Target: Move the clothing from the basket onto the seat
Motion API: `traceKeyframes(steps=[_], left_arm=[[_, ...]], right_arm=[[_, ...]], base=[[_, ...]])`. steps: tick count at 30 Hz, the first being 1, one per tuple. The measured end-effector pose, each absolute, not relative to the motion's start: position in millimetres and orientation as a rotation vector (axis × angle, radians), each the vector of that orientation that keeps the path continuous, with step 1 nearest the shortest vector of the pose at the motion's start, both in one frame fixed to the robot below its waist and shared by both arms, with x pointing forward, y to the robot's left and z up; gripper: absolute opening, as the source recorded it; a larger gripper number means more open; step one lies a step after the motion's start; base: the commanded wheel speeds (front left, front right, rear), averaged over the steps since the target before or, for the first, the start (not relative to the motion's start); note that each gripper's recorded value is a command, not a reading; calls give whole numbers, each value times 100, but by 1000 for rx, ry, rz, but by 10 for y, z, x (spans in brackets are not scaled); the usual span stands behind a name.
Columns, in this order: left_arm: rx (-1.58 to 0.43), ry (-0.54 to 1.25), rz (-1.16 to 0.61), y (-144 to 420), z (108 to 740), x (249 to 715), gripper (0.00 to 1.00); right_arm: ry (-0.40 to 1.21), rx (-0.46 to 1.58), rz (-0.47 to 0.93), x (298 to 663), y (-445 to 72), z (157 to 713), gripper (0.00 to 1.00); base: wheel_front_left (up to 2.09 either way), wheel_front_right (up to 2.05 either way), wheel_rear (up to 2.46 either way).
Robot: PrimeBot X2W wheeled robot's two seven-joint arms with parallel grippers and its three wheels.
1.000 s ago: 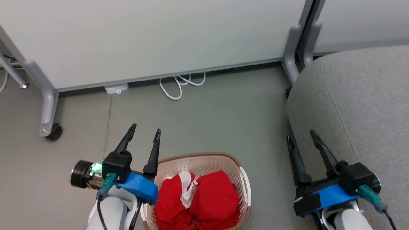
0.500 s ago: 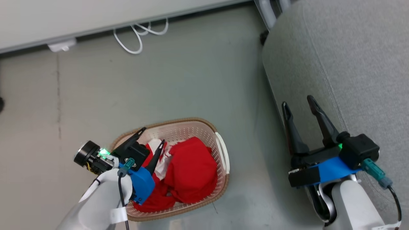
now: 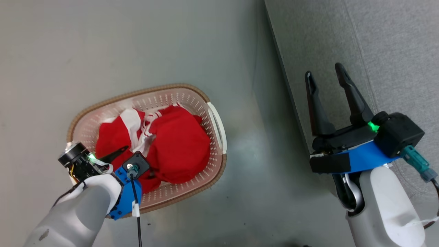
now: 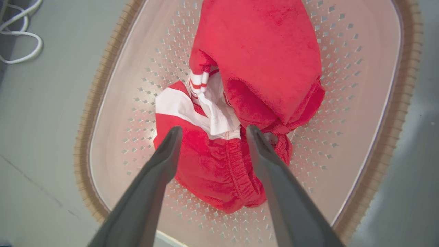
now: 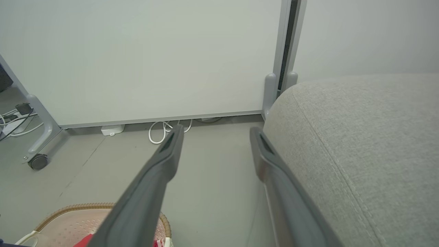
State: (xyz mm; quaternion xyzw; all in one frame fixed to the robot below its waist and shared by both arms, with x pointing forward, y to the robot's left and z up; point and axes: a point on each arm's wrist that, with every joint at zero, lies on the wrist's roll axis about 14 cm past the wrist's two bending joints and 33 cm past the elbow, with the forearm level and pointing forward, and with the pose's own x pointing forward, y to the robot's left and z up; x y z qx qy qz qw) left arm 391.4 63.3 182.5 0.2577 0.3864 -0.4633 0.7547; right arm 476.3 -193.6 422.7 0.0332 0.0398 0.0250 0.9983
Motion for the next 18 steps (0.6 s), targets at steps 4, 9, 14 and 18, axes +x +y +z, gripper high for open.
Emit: traceKeyframes(steps=[4,9,14,18], left_arm=[[643,943,-1065,715,1513,3825,100],[733,1020,-1121,814,1190,3809,100],[791,1074,-1164,851,908,3799,100],[836,1116,-1180,896,701,3816,100]], right_arm=[[105,59,37,4847,-2001,4064,100],[136,52,30,4931,-2048,3856,100],[170,53,22,4979,-2087,3644,100],[200,48,13,4985,-2130,3478,100]], base=[[0,0,0],[0,0,0],[0,0,0],[0,0,0]])
